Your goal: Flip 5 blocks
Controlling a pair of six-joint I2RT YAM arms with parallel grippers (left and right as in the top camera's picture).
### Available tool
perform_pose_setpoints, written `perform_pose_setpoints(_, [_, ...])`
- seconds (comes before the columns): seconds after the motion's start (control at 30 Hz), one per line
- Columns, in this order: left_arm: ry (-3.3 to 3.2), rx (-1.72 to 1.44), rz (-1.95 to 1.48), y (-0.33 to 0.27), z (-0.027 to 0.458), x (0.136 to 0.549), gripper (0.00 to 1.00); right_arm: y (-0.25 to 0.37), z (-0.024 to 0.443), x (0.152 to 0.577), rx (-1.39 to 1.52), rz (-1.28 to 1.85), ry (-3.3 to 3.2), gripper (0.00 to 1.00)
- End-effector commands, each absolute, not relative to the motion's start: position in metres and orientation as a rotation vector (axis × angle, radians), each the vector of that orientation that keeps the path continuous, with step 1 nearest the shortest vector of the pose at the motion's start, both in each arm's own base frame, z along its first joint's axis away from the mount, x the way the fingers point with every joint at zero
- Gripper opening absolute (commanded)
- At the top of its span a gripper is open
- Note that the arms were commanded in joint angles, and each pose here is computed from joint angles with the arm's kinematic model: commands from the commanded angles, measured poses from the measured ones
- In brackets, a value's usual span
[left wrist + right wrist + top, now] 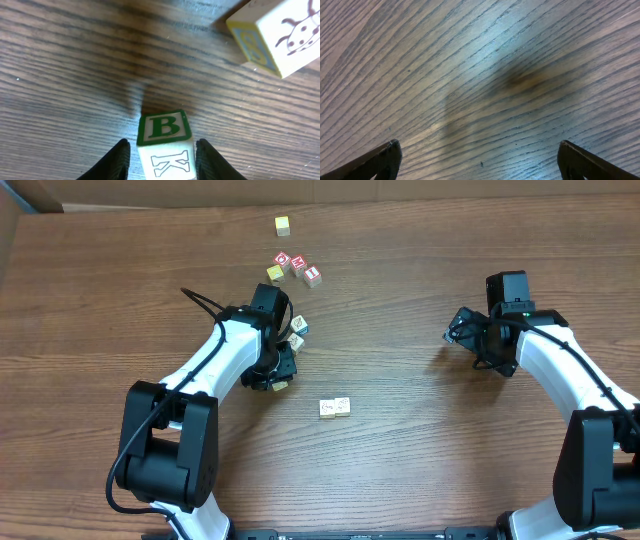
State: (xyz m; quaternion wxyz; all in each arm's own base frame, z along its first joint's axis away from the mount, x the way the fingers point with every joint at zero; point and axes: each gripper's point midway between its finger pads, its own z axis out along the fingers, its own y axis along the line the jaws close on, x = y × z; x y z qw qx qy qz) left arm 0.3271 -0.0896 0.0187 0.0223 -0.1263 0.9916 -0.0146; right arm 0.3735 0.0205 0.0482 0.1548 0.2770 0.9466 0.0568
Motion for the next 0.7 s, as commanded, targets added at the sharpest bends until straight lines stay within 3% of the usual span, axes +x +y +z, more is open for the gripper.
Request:
perform_pose_setpoints(0.0, [3.082,-0.31,-0.015,-0.089,0.017,0.328,0.35,0.018,0.06,0.38,0.783,0.16,2.671,1.0])
perform_pose_setpoints(0.2, [3.08,-0.305,-0.015,-0.089,0.017,0.329,0.29,0.018,0.06,0.38,0.783,0.16,2.671,1.0])
perform_pose_setpoints(0.37, [3.066,-0.238,-0.044,-0.093,0.038,0.332,0.09,0.018,0.06,0.38,0.783,0.16,2.671,1.0])
perform_pose_setpoints(0.67, [2.897,-0.196,-0.168,-0.097,0.144,0.332,0.12,0.018,0.06,0.38,0.783,0.16,2.671,1.0])
